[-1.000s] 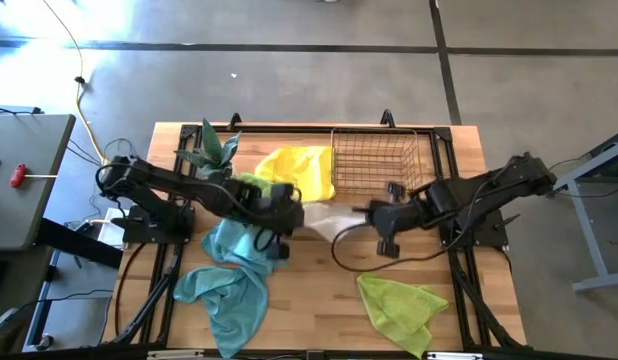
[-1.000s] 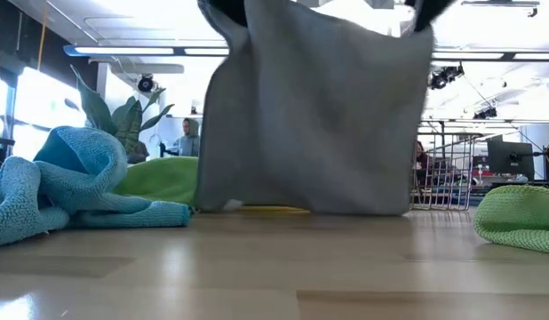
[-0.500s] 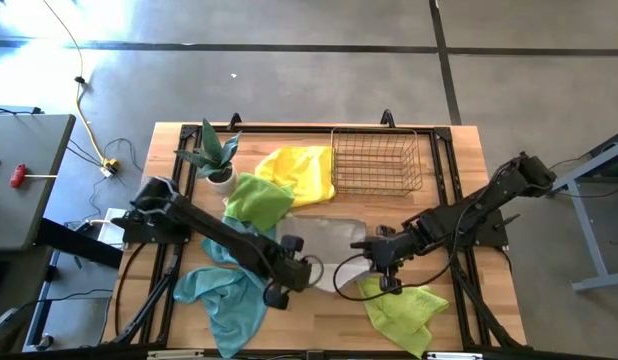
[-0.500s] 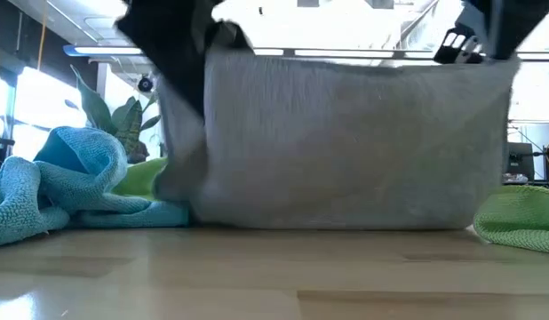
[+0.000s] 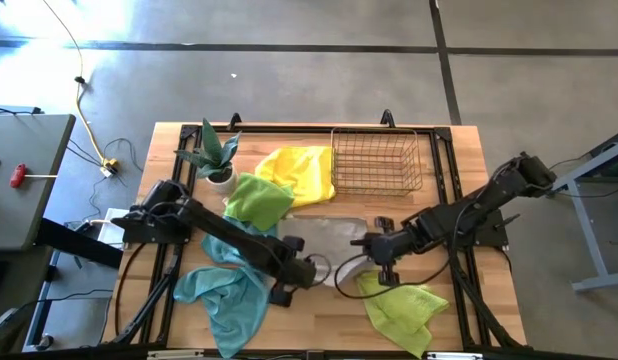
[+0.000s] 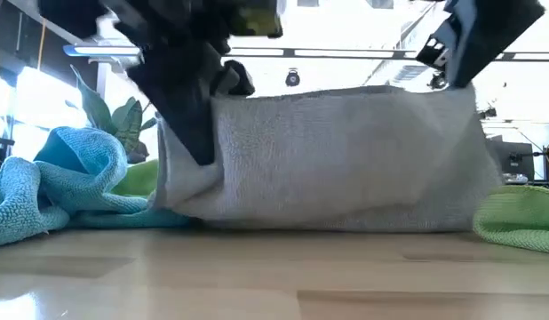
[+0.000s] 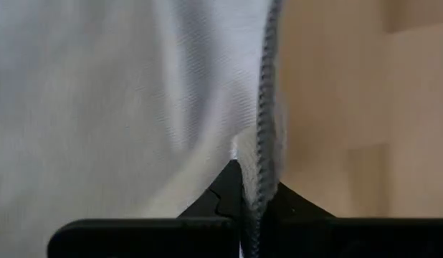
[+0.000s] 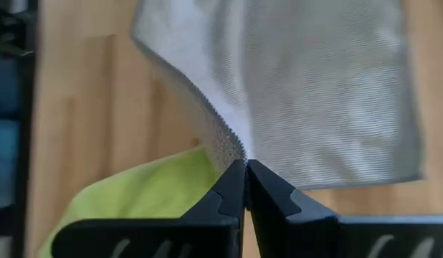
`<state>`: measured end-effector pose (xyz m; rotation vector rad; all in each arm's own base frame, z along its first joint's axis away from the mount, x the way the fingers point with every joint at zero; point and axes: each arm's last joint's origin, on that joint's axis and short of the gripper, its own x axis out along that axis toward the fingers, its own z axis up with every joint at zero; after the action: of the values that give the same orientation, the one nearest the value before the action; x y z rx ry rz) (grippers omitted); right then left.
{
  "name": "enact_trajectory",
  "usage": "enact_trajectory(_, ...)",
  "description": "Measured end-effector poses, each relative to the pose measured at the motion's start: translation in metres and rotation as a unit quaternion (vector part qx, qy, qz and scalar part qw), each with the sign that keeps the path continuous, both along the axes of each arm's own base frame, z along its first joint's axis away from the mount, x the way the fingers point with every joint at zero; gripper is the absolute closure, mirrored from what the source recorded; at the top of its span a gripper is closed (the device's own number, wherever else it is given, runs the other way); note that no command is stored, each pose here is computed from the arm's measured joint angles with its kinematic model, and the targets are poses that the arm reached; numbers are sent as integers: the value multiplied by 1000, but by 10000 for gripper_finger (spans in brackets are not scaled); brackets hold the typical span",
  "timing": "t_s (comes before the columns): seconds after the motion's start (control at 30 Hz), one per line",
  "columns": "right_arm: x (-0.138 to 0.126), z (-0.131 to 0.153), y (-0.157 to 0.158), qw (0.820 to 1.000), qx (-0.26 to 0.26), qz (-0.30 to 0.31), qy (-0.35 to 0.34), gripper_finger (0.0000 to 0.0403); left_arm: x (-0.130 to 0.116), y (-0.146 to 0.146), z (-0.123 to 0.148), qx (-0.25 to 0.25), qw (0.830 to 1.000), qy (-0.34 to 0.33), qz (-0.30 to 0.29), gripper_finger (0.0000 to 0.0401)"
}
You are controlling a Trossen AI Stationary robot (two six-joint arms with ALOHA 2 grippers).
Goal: Fold microfiber towels
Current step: Fold the gray microfiber towel
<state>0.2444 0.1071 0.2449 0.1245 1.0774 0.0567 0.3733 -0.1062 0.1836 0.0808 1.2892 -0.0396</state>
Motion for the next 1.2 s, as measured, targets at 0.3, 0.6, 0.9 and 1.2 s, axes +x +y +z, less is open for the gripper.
enact_trajectory(0.3, 16, -17, -23, 998, -54, -24, 26, 395, -8, 30, -3, 26, 996, 76, 22, 401)
enact_trajectory(0.6, 32, -42, -43, 992, -92, -30, 76, 395, -4, 56, -3, 38, 996, 81, -11, 401)
enact_trajectory(0.9, 35, -44, -64, 984, -142, -63, 83, 395, -1, 84, -3, 64, 995, 82, 6, 401)
enact_trajectory(1.2, 38, -45, -77, 980, -154, -91, 83, 395, 0, 108, -2, 79, 993, 84, 37, 401)
